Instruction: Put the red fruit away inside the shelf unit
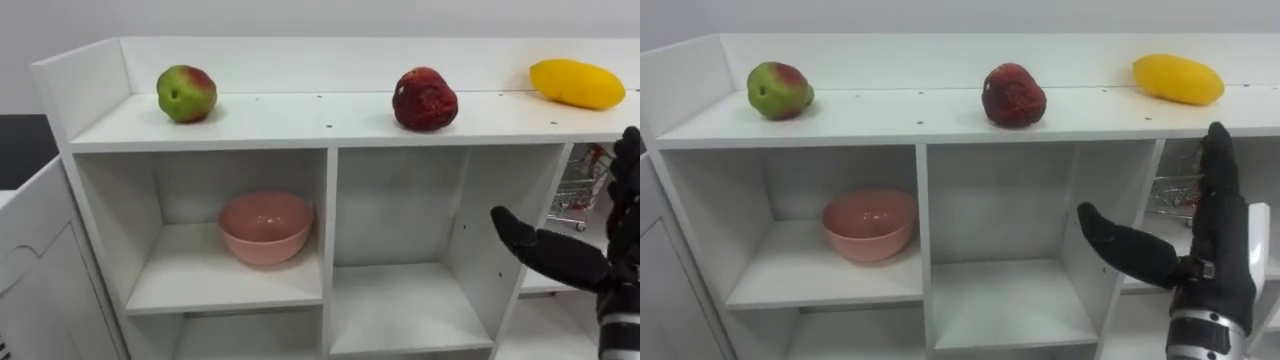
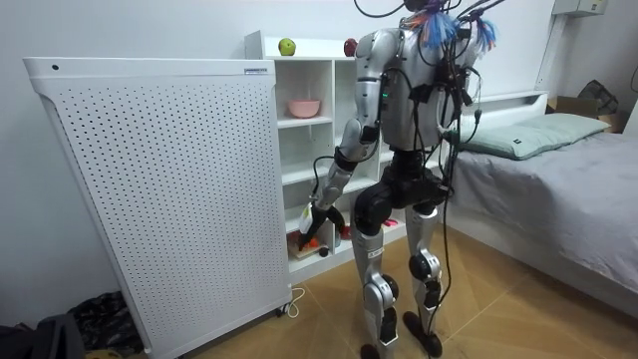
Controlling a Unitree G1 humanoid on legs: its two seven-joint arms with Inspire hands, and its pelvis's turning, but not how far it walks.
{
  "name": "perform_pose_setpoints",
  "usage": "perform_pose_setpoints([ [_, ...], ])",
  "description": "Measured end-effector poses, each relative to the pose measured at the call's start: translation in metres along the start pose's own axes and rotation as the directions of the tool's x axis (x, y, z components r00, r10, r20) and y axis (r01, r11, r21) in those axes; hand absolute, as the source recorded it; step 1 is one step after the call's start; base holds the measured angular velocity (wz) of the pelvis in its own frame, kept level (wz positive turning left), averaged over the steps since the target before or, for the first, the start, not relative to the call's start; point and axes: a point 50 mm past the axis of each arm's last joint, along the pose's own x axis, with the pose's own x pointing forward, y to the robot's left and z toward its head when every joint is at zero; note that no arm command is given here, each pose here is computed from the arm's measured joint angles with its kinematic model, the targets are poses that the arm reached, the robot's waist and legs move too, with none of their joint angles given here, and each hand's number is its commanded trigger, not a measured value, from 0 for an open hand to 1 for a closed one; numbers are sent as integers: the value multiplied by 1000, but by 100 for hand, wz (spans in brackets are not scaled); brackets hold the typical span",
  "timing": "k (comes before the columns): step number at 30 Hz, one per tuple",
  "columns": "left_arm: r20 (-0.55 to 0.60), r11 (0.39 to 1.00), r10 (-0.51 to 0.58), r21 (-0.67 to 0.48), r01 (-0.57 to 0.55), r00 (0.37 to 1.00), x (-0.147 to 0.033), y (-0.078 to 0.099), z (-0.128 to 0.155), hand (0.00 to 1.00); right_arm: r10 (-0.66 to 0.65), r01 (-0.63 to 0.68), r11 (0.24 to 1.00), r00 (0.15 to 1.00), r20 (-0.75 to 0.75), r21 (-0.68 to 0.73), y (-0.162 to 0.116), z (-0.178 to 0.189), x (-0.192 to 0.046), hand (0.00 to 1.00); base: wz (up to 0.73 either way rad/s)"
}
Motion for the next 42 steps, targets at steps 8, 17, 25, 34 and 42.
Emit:
perform_pose_setpoints([
  [8, -6, 1000, -22, -1, 22, 1000, 0, 0, 1, 0, 38, -42, 998, 996, 87, 40, 16, 20, 16, 0, 5],
  [17, 1, 1000, -27, -6, 27, 1000, 1, -1, 4, 0, 46, -61, 989, 993, 108, 133, 23, 32, 25, 0, 2],
  [25, 17, 1000, -26, 1, 26, 1000, 4, 3, 17, 0, 99, -114, 962, 992, 75, 249, 28, 33, 29, 0, 4],
  [34, 20, 997, -75, 24, 74, 997, 7, 6, 30, 0, 174, -180, 959, 984, 49, 217, 35, 32, 44, 0, 1],
  [42, 15, 996, -83, 23, 83, 996, 8, 7, 33, 0, 185, -187, 965, 982, 32, 184, 37, 33, 64, 0, 3],
])
